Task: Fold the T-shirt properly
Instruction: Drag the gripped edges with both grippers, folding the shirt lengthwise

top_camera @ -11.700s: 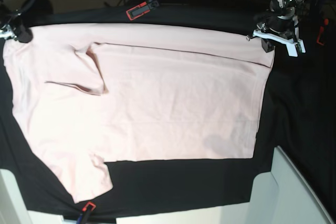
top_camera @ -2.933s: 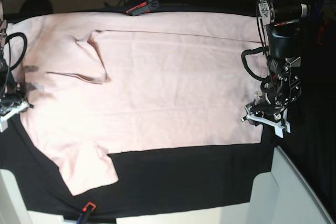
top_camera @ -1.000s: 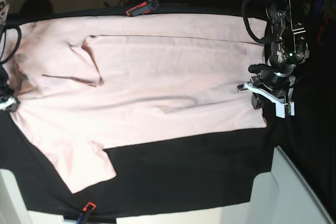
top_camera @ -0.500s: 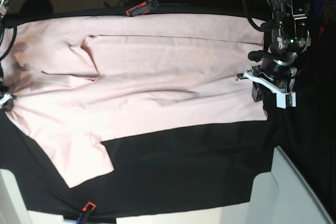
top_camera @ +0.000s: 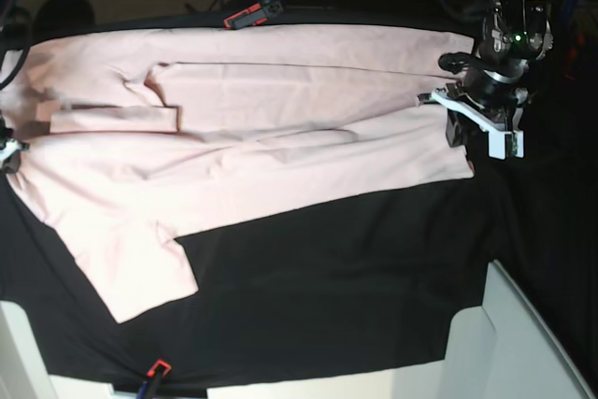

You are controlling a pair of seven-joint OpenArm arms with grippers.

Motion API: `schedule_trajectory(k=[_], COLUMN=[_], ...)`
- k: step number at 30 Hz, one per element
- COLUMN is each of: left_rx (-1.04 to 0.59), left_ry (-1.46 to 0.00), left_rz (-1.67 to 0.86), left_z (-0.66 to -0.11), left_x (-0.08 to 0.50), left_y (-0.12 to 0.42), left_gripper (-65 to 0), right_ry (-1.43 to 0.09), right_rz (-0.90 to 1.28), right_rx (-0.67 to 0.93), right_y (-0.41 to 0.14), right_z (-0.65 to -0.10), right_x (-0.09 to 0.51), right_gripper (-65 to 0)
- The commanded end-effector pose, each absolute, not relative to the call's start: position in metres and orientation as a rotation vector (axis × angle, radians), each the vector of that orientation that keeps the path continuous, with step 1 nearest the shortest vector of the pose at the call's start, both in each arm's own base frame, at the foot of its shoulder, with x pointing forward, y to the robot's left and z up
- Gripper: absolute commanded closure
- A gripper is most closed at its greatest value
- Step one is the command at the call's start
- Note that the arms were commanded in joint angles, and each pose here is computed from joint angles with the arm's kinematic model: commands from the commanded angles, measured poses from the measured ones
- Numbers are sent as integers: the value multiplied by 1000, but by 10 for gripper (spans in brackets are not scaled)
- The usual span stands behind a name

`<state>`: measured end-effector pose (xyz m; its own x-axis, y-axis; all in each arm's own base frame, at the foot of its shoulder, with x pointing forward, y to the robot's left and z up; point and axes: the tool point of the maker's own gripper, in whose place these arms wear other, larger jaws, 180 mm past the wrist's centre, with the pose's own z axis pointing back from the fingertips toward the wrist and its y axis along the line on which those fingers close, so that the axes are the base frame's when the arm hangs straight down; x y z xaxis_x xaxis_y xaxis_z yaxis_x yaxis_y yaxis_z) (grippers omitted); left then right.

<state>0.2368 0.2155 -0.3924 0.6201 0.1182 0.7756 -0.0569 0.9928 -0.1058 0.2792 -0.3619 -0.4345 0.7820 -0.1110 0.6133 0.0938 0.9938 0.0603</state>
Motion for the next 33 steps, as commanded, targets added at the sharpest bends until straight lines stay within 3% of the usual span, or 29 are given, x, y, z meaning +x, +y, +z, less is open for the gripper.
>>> schedule_trajectory(k=[1,12,27,33], left_rx=[-71,-71,-70,22], left_ry=[-927,-899,-929,-935], left_rz=[94,52,33,79], left_z=[-384,-376,-361,-353], left_x=[238,205,205,196], left_y=[217,208,205,242], left_gripper=[0,0,0,0], right_ry=[-704,-647,-640,-609], right_rz=[-96,-56,-192,-186], right_rx=[2,-4,-64,-66], right_y=[-372,-356,-396,-395], right_z=[-418,-426,-416,-423], right_x=[287,260,231,220], right_gripper=[0,0,0,0])
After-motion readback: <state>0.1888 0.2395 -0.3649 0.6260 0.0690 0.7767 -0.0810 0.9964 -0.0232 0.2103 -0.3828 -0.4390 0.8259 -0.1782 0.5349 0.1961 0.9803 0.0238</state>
